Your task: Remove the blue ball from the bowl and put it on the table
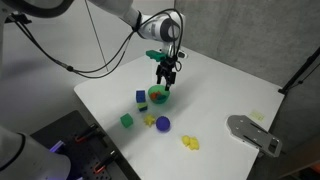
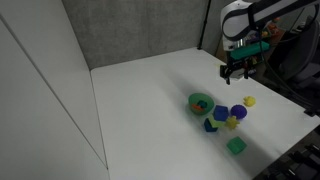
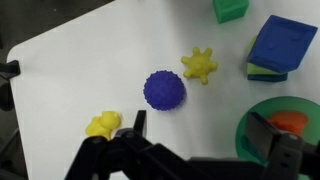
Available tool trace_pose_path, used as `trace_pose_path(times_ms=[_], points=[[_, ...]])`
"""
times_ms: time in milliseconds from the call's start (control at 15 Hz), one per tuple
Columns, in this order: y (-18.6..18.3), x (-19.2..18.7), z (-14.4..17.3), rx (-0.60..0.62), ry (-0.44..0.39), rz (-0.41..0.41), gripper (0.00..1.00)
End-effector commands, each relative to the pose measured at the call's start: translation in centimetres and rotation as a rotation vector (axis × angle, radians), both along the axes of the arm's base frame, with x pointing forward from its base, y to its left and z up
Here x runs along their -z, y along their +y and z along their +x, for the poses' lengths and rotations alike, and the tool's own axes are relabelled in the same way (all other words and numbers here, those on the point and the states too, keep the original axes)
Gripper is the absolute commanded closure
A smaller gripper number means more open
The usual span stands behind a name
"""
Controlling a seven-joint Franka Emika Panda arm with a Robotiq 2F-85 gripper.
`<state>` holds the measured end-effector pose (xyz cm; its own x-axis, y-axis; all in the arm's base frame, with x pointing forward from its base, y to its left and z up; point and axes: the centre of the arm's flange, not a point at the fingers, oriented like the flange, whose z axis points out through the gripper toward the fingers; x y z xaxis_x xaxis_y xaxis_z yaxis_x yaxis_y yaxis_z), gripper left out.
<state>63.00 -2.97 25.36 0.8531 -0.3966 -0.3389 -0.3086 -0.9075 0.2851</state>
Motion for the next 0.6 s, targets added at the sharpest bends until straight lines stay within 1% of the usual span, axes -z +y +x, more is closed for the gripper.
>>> trace_pose_path(times_ms=[0,267,533], points=[[2.3,-4.5,-1.1,-0.127,-0.071,0.034,0.00],[4.9,-8.4,-2.9,-0.222,-0.179,0.073,0.00],[6.5,-11.0,-5.6,-0.286,-0.280,0.114,0.00]])
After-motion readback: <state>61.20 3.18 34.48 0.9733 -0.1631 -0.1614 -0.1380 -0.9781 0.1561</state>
